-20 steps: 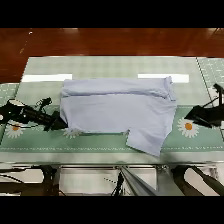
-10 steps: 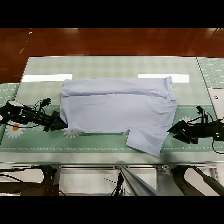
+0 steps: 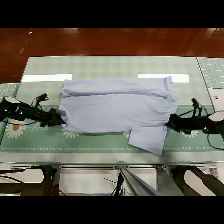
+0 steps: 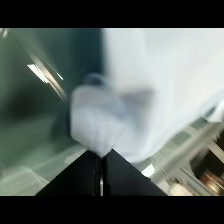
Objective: Fold the shirts.
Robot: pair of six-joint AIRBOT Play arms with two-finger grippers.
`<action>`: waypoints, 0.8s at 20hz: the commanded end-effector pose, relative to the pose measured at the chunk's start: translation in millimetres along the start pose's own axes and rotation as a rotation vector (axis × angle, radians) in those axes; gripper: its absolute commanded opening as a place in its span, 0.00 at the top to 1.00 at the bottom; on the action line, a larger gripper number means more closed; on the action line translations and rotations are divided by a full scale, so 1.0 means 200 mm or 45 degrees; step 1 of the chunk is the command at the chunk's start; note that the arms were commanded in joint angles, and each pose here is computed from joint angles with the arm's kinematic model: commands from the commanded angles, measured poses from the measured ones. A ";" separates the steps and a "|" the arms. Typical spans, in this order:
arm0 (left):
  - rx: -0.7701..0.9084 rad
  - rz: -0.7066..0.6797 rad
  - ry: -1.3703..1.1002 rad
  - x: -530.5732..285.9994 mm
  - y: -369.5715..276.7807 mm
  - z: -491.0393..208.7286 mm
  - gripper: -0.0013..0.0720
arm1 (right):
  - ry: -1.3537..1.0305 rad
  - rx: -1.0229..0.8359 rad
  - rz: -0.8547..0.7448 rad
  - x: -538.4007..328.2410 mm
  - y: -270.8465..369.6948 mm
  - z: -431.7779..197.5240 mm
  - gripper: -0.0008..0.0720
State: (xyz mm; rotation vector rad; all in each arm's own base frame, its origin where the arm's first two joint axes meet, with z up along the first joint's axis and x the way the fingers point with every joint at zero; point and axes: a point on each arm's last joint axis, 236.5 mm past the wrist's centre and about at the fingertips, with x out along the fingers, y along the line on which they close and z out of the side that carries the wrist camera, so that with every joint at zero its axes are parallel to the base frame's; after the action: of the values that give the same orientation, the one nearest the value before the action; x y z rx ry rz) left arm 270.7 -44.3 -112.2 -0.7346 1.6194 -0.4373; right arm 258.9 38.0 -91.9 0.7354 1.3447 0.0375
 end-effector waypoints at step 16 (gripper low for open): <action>0.265 -0.031 -0.706 -0.39 -0.52 0.89 0.95 | -0.544 -0.161 0.325 -0.23 0.66 1.25 0.95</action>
State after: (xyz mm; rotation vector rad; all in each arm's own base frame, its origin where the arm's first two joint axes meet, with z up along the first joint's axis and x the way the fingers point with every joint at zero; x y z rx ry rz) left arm 453.0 -52.4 -0.6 -0.6327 1.0419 -0.4290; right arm 489.2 1.9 42.6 0.7238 0.8270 0.1532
